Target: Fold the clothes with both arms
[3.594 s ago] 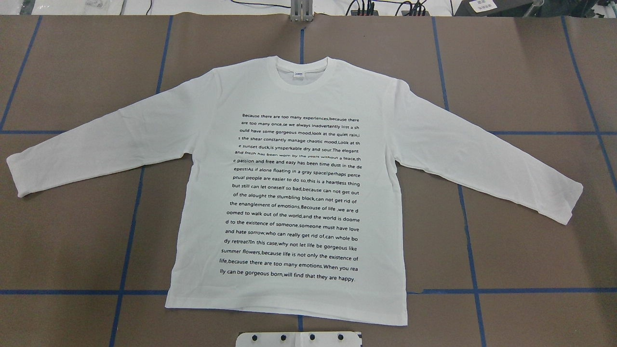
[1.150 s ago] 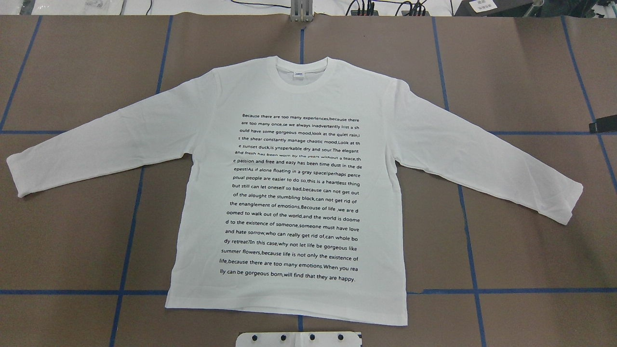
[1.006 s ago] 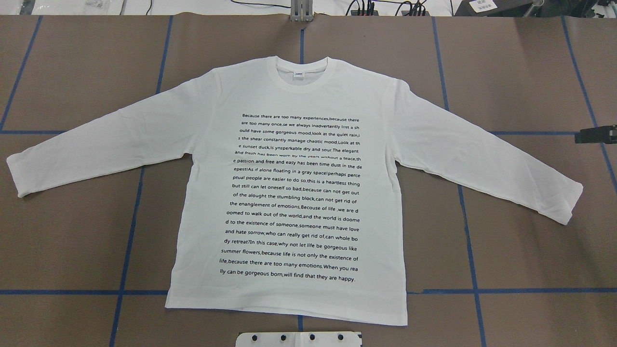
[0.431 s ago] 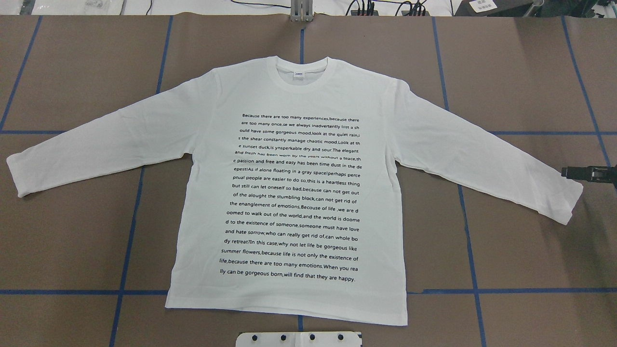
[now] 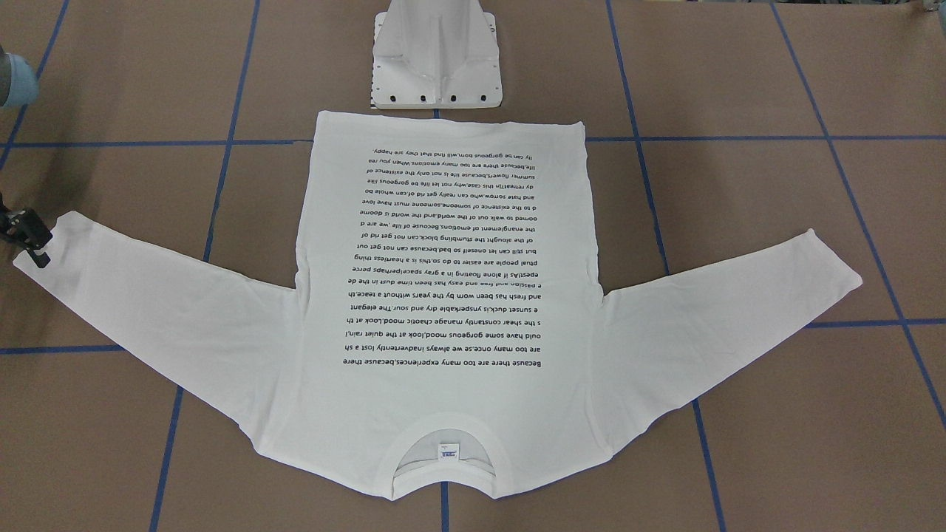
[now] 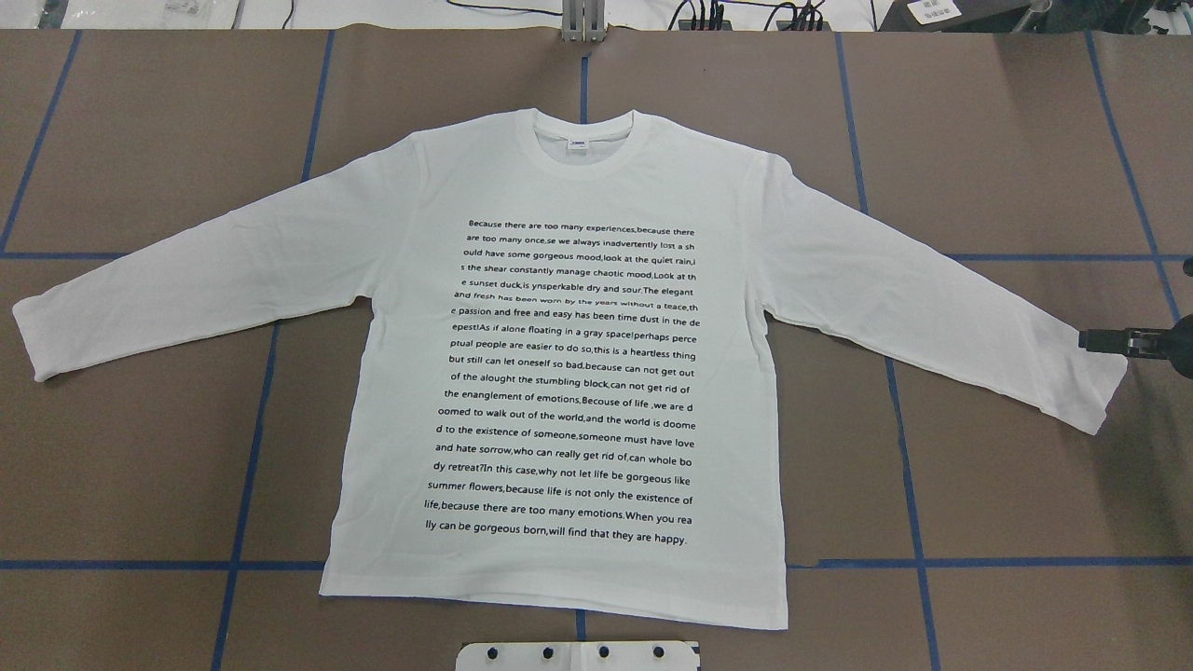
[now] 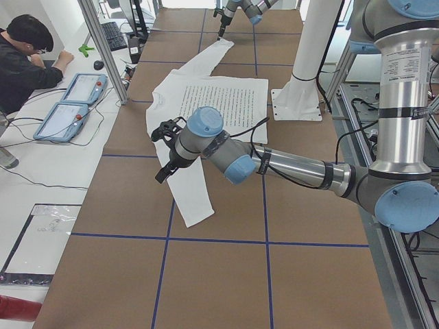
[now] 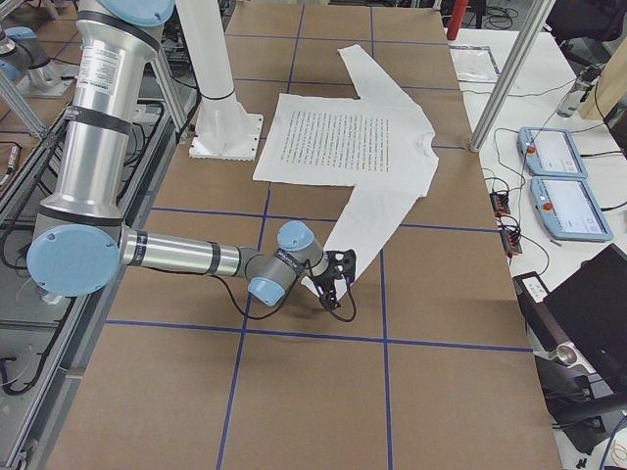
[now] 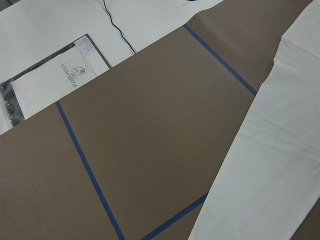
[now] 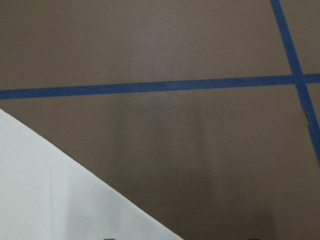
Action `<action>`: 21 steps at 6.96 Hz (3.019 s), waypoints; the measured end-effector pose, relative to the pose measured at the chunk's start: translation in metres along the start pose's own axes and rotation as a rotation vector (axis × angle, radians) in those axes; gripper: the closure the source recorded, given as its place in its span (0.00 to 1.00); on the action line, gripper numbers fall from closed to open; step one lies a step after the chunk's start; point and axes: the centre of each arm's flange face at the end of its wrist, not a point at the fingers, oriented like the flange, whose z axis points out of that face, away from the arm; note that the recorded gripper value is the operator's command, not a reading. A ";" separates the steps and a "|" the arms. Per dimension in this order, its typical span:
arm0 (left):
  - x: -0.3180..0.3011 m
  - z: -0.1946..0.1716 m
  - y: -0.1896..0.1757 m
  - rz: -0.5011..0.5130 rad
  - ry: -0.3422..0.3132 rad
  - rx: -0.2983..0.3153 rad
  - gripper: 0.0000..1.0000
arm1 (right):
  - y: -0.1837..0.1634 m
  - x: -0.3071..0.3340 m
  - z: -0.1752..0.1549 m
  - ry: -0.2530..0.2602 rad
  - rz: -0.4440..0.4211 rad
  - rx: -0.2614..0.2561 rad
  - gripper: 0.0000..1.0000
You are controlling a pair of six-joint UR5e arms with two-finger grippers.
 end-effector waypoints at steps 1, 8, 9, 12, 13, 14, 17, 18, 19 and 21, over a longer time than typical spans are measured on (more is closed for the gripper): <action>0.000 0.000 0.000 0.000 0.000 0.000 0.00 | 0.001 0.000 0.002 0.002 0.000 -0.004 0.23; -0.001 0.001 0.002 -0.002 0.000 -0.004 0.00 | 0.020 0.013 0.005 0.029 -0.012 -0.033 0.30; -0.001 0.001 0.002 -0.001 0.000 -0.003 0.00 | 0.021 0.013 0.006 0.029 -0.013 -0.035 0.47; 0.000 0.000 0.001 0.000 0.000 -0.001 0.00 | 0.020 0.008 0.006 0.021 -0.009 -0.035 1.00; 0.000 0.000 0.001 0.000 0.000 -0.001 0.00 | 0.018 0.004 0.006 0.015 -0.010 -0.032 1.00; -0.001 0.001 0.001 0.000 0.000 -0.002 0.00 | 0.015 -0.002 0.002 0.001 -0.014 -0.025 1.00; -0.001 0.002 0.002 -0.002 0.001 -0.005 0.00 | -0.014 -0.038 -0.034 -0.071 -0.012 0.020 1.00; -0.001 0.003 0.002 -0.002 0.001 -0.005 0.00 | -0.038 -0.058 -0.056 -0.081 0.008 0.036 1.00; -0.001 0.003 0.002 -0.002 0.001 -0.005 0.00 | -0.070 -0.097 -0.080 -0.079 0.023 0.051 1.00; -0.001 0.003 0.002 -0.004 0.000 -0.004 0.00 | -0.135 -0.213 -0.109 -0.098 0.009 0.073 1.00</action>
